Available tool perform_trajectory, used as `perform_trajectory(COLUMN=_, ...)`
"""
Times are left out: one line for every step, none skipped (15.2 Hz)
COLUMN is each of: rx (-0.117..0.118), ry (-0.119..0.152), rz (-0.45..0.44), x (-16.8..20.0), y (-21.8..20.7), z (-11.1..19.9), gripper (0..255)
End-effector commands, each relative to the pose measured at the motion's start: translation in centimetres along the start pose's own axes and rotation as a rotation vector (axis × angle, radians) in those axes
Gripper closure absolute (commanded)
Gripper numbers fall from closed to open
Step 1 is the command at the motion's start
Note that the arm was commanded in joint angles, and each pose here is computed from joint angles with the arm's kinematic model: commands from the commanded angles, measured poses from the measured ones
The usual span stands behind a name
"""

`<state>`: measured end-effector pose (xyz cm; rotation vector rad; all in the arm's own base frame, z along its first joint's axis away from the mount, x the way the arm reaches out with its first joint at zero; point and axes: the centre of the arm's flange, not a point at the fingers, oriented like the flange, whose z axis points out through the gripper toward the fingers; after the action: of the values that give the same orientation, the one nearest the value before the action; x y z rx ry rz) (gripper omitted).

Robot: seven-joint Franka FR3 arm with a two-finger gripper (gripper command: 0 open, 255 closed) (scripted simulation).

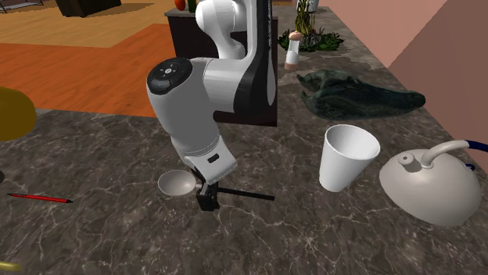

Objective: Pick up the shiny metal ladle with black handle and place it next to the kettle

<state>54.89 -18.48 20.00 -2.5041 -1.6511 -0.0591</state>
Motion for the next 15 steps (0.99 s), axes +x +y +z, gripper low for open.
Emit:
perform_trajectory(rx=0.000, ry=0.000, rz=0.000, x=0.0, y=0.0, z=0.0, gripper=255)
perform_trajectory(rx=0.000, ry=0.000, rz=0.000, x=0.0, y=0.0, z=0.0, gripper=255)
perform_trajectory(rx=0.000, ry=0.000, rz=0.000, x=0.0, y=0.0, z=0.0, gripper=255)
perform_trajectory(rx=0.000, ry=0.000, rz=0.000, x=0.0, y=0.0, z=0.0, gripper=255)
perform_trajectory(rx=0.000, ry=0.000, rz=0.000, x=0.0, y=0.0, z=0.0, gripper=255)
perform_trajectory(rx=0.000, ry=0.000, rz=0.000, x=0.0, y=0.0, z=0.0, gripper=255)
perform_trajectory(rx=0.000, ry=0.000, rz=0.000, x=0.0, y=0.0, z=0.0, gripper=255)
perform_trajectory(rx=0.000, ry=0.000, rz=0.000, x=0.0, y=0.0, z=0.0, gripper=255)
perform_trajectory(rx=0.000, ry=0.000, rz=0.000, x=0.1, y=0.0, z=-0.1, gripper=255)
perform_trajectory(rx=0.000, ry=0.000, rz=0.000, x=0.0, y=0.0, z=0.0, gripper=255)
perform_trajectory(rx=0.000, ry=0.000, rz=0.000, x=0.1, y=-0.1, z=-0.5, gripper=255)
perform_trajectory(rx=0.000, ry=0.000, rz=0.000, x=0.1, y=-0.1, z=-1.0, gripper=255)
perform_trajectory(rx=0.000, ry=0.000, rz=0.000, x=0.2, y=-0.2, z=-1.6, gripper=255)
perform_trajectory(rx=0.000, ry=0.000, rz=0.000, x=0.2, y=-0.2, z=-2.1, gripper=255)
perform_trajectory(rx=0.000, ry=0.000, rz=0.000, x=0.3, y=-0.3, z=-2.6, gripper=255)
